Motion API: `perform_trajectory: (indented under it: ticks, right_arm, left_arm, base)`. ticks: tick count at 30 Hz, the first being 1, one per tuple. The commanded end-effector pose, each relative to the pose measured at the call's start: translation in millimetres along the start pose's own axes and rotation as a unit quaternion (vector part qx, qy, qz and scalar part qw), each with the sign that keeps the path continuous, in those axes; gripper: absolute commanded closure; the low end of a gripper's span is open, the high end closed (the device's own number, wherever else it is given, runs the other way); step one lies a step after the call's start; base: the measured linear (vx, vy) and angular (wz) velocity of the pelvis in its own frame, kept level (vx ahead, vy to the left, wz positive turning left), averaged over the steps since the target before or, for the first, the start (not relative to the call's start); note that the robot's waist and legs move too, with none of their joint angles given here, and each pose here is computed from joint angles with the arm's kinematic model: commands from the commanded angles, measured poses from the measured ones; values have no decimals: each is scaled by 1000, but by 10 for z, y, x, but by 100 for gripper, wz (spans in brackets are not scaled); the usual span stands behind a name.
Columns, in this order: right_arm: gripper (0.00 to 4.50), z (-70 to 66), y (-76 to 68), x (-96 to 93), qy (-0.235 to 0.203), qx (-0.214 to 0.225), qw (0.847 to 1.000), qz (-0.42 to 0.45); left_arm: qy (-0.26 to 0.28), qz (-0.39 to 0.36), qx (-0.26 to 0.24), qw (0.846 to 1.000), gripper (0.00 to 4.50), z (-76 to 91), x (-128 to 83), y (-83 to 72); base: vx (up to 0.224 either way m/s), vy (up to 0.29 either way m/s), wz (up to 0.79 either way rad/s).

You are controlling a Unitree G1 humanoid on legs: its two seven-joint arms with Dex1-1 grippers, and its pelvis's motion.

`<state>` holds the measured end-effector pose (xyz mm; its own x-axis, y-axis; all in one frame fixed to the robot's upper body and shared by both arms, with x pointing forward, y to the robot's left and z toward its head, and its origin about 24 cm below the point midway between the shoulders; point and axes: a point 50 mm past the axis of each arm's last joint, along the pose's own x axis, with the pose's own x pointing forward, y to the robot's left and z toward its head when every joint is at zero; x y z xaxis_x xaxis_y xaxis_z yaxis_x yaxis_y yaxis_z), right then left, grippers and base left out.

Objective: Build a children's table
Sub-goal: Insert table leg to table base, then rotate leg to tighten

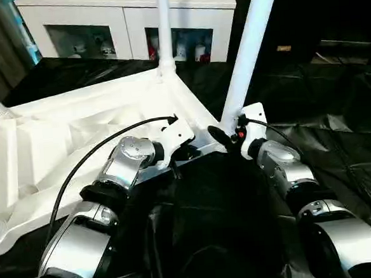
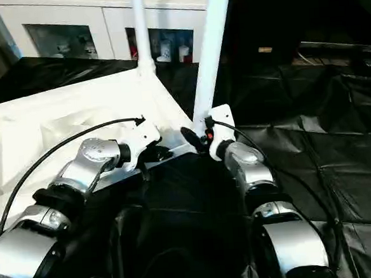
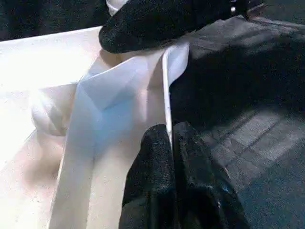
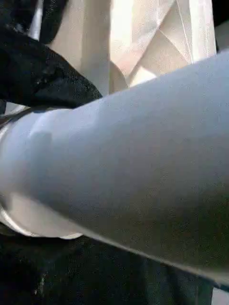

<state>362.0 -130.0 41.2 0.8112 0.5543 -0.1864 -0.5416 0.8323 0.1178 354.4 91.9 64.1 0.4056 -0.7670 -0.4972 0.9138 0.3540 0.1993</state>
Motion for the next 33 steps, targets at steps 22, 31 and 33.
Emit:
perform_trajectory:
  ticks: [22,31,33]
  right_arm:
    - [173,-400,132,-489,100,-2,958,267]
    - [173,-472,182,-572,106,1,953,283]
    - [173,-495,209,-559,104,3,956,274]
  left_arm:
    - [-43,-207,57,976,450,-35,-239,-303]
    - [-26,-211,63,975,450,-77,-239,-316]
    - [-30,-202,61,977,450,-63,-218,-315]
  base:
    - [0,0,0]
    - [0,0,0]
    - [0,0,0]
